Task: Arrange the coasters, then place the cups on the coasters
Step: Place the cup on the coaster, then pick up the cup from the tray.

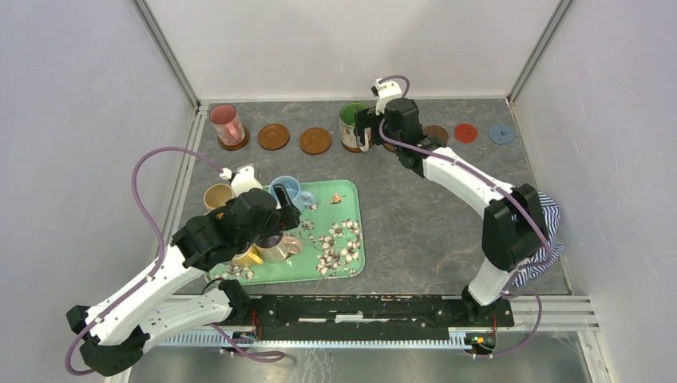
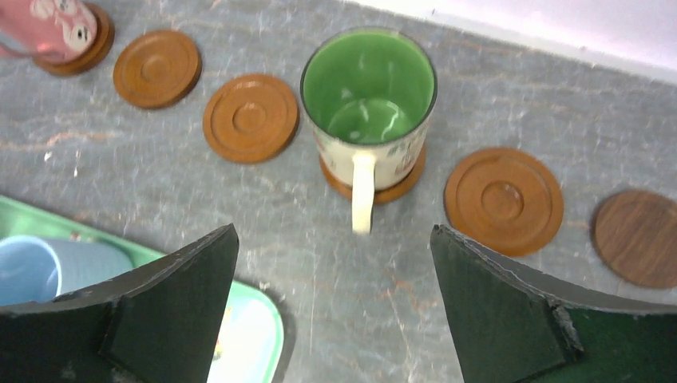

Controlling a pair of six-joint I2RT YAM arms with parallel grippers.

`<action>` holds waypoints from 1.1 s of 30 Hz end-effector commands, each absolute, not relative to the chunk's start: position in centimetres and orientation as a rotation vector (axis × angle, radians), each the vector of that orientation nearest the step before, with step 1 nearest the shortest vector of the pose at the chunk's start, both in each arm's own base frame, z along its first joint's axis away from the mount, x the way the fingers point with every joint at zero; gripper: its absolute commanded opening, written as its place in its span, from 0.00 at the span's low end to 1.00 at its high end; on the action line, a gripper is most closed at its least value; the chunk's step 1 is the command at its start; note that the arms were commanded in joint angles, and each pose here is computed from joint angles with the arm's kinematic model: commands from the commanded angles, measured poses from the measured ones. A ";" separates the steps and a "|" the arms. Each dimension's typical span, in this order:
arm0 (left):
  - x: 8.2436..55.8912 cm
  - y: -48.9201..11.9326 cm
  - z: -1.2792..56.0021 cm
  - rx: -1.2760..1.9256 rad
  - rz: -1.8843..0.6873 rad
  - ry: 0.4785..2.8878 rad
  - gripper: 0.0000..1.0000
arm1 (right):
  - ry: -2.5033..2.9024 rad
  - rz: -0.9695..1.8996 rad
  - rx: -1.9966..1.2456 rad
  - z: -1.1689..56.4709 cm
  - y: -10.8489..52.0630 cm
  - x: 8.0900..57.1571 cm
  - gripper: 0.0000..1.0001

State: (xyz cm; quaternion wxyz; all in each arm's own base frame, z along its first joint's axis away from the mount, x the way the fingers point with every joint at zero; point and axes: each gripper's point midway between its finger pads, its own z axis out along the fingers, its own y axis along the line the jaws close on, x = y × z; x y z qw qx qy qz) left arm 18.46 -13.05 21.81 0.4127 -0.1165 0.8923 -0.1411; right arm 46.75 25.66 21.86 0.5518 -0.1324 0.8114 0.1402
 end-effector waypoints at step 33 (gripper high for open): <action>16.8 -13.2 11.0 -1.150 -0.108 2.210 1.00 | 1.889 0.599 -0.361 19.3 22.7 31.5 0.98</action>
